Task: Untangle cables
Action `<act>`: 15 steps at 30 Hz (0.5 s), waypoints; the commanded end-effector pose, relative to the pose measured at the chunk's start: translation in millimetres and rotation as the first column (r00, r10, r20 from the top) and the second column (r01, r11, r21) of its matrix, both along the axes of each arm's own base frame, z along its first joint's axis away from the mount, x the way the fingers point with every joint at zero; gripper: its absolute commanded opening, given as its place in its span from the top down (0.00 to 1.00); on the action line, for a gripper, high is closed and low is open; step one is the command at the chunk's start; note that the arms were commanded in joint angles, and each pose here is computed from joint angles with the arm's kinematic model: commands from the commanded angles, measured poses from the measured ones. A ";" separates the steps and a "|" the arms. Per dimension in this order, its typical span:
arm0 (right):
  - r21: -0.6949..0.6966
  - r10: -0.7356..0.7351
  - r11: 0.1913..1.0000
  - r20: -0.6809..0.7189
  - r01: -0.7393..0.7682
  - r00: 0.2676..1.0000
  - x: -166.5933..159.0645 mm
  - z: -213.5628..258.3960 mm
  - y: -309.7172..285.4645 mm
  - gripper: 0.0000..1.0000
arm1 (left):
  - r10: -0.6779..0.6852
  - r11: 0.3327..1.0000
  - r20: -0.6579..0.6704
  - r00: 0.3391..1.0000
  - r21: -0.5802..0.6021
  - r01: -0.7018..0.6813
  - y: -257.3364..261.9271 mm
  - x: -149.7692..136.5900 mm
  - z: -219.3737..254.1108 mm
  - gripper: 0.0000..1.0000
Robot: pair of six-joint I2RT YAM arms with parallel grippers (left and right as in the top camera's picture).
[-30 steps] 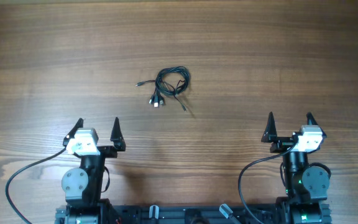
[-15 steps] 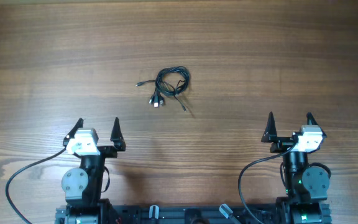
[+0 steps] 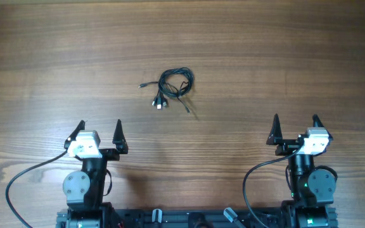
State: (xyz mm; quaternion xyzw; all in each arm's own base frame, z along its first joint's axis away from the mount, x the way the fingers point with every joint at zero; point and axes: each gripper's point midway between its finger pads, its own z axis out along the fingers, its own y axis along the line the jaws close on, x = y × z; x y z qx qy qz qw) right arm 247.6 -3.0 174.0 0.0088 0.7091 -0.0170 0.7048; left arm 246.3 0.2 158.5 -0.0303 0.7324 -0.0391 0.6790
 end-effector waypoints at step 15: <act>0.015 -0.021 1.000 0.017 0.021 1.000 -0.7 3.6 -4.0 0.00 | 0.003 1.000 -0.011 1.000 0.020 -0.002 0.4 0.3 -4.5 0.00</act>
